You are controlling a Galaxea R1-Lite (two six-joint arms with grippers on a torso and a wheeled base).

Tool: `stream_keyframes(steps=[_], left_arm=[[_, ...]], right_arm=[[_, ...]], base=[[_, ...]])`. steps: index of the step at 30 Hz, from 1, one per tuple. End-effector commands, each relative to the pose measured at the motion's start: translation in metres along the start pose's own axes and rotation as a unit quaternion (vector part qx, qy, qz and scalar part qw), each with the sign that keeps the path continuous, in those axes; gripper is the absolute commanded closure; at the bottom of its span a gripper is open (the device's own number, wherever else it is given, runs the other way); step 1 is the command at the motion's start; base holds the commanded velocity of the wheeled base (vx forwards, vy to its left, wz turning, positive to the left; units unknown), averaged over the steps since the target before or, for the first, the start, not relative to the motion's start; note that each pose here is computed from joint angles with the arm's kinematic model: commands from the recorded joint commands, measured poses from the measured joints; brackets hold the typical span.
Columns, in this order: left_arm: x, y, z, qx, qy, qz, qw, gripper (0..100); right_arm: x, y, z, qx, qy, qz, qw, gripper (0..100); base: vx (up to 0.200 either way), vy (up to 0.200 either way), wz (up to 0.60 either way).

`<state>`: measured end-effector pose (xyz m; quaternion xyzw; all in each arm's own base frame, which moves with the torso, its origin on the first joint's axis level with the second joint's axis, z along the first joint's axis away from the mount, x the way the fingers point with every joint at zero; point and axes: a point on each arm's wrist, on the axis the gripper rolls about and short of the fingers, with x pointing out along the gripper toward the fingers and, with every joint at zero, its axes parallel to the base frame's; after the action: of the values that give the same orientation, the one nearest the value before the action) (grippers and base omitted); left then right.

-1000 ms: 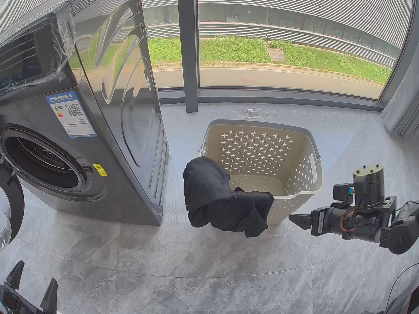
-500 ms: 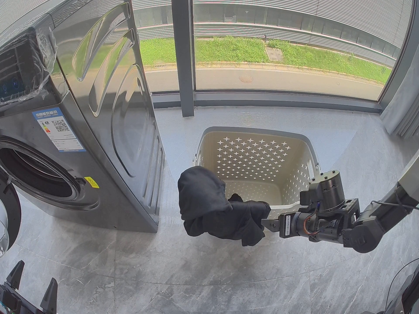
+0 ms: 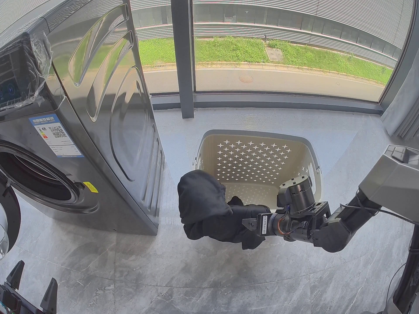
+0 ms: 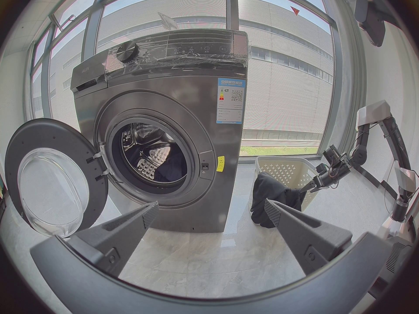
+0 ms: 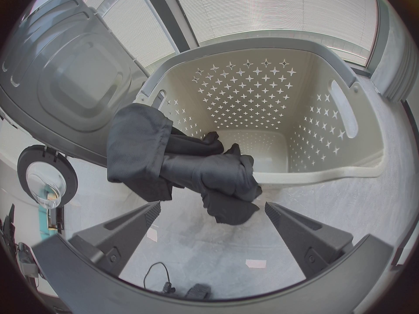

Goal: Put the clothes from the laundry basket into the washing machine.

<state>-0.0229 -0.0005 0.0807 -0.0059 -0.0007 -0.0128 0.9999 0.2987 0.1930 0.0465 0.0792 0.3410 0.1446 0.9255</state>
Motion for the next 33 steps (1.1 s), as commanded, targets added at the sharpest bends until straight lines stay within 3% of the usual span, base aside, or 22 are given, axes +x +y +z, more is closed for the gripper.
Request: stream_keyframes(steps=[1,5,21,22,33], left_arm=[[0.000,0.000,-0.005,0.000,0.002,0.001,1.0000,0],[0.000,0.000,-0.005,0.000,0.002,0.001,1.0000,0],[0.000,0.000,-0.005,0.000,0.001,0.001,1.0000,0],[0.000,0.000,-0.005,0.000,0.001,0.001,1.0000,0],[0.000,0.000,-0.005,0.000,0.001,0.002,1.0000,0]], right_arm=[[0.022,0.002,-0.009,0.004,0.006,0.000,1.0000,0],[0.034,0.003,-0.016,0.003,0.008,0.002,1.0000,0],[0.067,0.008,-0.006,0.012,-0.029,-0.001,0.9995,0],[0.067,0.008,-0.004,0.013,-0.032,-0.001,0.9994,100],[0.068,0.007,-0.002,0.025,-0.051,-0.003,0.9984,100]], base=[[0.000,0.000,0.00],[0.000,0.000,0.00],[0.000,0.000,0.00],[0.000,0.000,0.00],[0.000,0.000,0.00]])
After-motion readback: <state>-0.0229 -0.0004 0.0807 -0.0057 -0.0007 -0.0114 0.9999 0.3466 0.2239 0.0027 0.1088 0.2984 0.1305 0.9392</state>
